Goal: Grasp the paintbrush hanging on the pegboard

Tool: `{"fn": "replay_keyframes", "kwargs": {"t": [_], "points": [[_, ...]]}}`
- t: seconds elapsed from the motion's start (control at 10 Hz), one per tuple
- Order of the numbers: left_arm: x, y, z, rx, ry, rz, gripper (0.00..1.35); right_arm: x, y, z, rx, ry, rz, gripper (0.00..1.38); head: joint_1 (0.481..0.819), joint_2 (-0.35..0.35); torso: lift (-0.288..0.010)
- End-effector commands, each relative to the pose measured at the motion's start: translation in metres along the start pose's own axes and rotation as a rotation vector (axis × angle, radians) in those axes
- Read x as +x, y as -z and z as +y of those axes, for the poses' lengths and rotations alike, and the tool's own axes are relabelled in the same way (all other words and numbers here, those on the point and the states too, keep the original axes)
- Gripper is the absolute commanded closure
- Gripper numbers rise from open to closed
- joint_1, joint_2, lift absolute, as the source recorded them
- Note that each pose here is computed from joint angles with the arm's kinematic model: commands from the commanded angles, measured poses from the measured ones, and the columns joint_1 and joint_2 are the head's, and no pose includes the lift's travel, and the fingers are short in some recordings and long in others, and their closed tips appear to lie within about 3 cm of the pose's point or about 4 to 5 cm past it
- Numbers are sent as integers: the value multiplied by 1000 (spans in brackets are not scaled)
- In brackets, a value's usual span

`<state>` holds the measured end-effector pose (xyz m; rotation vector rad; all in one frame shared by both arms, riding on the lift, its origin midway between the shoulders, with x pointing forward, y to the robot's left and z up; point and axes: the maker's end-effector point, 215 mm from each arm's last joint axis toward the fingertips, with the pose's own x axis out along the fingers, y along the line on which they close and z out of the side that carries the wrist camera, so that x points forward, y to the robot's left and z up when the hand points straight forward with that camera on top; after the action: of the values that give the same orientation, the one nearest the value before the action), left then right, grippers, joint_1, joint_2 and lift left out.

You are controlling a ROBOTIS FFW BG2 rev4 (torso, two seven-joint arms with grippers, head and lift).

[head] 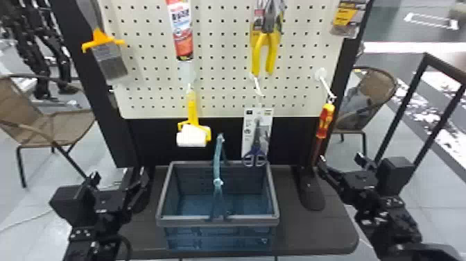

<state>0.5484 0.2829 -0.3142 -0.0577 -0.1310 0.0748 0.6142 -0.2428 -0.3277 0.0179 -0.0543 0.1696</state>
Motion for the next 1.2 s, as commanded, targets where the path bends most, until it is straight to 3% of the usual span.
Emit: {"fn": "replay_keyframes", "kwargs": {"t": [0.0, 0.2, 0.4, 0.6, 1.1], "points": [[4, -18, 1, -6, 3, -5, 131, 0, 0, 0, 0, 0, 1, 223, 549, 0, -100], [12, -65, 12, -24, 19, -28, 134, -2, 2, -1, 1, 0, 4, 223, 549, 0, -100], [28, -109, 29, -38, 81, 44, 134, -2, 3, -1, 1, 0, 7, 223, 549, 0, -100], [48, -151, 40, -85, 171, 57, 130, -2, 2, -1, -2, 0, 7, 223, 549, 0, -100], [75, -237, 53, -168, 280, -41, 128, 0, -2, 1, -3, -3, 0, 223, 549, 0, -100]]}}
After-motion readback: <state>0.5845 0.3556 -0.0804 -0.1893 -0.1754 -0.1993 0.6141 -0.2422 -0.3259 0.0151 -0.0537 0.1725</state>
